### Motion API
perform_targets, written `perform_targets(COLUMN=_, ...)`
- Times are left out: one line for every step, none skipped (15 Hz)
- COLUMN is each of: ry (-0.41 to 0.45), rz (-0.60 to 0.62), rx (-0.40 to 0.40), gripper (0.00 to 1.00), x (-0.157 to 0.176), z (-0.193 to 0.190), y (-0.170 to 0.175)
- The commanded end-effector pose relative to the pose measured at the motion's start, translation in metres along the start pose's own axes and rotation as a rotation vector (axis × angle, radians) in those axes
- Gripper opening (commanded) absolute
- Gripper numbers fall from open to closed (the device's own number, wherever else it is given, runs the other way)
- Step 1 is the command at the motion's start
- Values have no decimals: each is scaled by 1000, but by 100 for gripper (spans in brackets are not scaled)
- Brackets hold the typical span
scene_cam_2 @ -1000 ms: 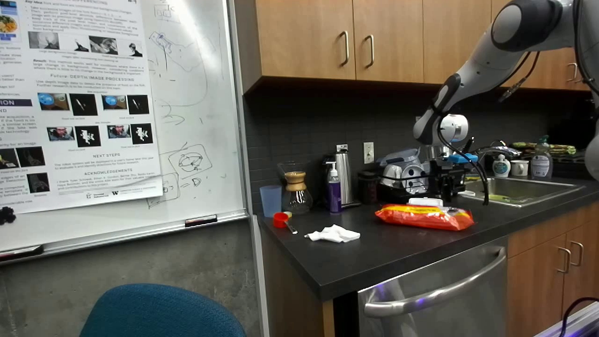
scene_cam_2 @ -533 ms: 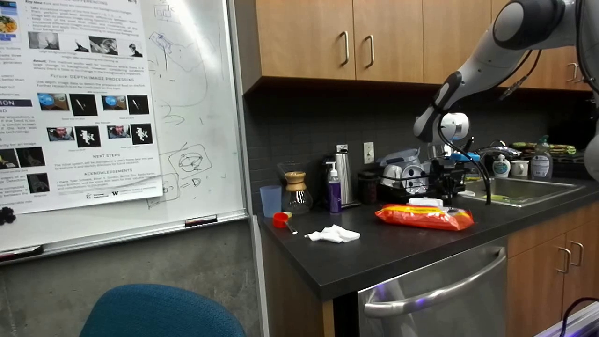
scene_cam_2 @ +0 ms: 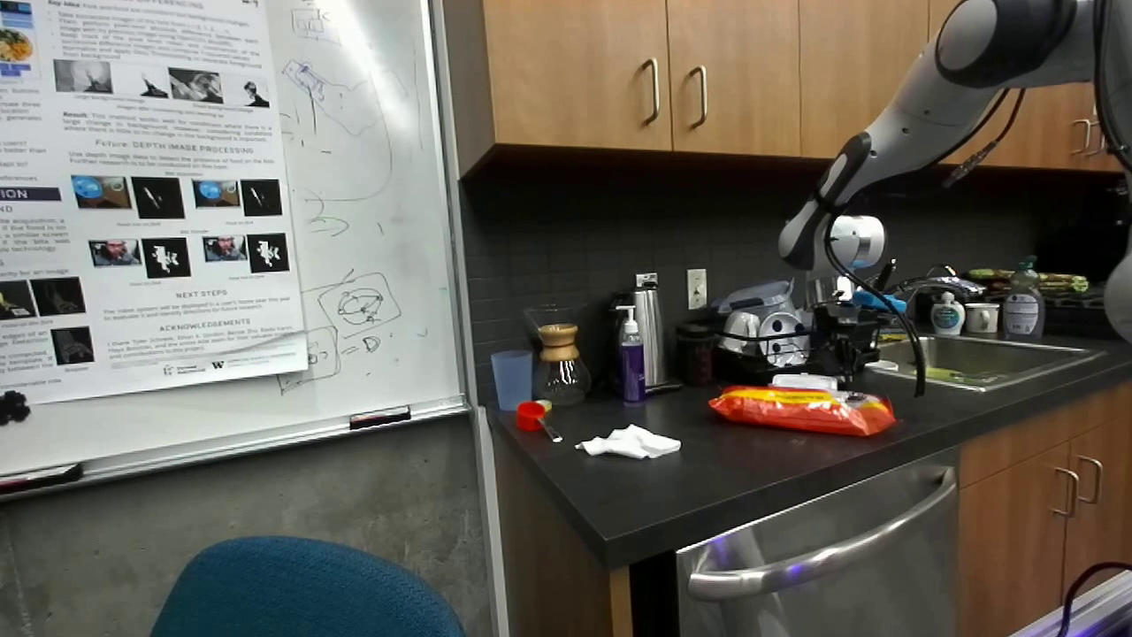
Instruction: Close the lid of the orange wet wipes packet
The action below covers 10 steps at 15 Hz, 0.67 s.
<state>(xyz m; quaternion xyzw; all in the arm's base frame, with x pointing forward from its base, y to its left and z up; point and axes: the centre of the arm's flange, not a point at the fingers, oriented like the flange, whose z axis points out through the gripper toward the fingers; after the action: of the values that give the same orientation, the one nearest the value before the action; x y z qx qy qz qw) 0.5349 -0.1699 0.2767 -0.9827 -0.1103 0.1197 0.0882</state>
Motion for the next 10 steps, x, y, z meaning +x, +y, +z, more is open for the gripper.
perform_targets(ry=12, rz=-36, rx=38, gripper=0, x=-16, z=-5, y=-12)
perform_targets(ry=15, rz=-45, rx=41, gripper=0, x=-18, z=-6, y=-14)
perform_targets(ry=18, rz=-51, rx=40, gripper=0, x=-19, z=-8, y=-16)
perform_targets(ry=25, rz=-62, rx=39, gripper=0, x=-20, z=-10, y=-18)
perform_targets(ry=31, rz=-72, rx=38, gripper=0, x=-21, z=-13, y=-21)
perform_targets(ry=36, rz=-83, rx=40, gripper=0, x=-22, z=-15, y=-23)
perform_targets(ry=42, rz=-94, rx=41, gripper=0, x=-24, z=-18, y=-26)
perform_targets(ry=46, rz=-107, rx=40, gripper=0, x=-25, z=-20, y=-30)
perform_targets(ry=49, rz=-119, rx=40, gripper=0, x=-26, z=-22, y=-34)
perform_targets(ry=52, rz=-131, rx=40, gripper=0, x=-26, z=-24, y=-39)
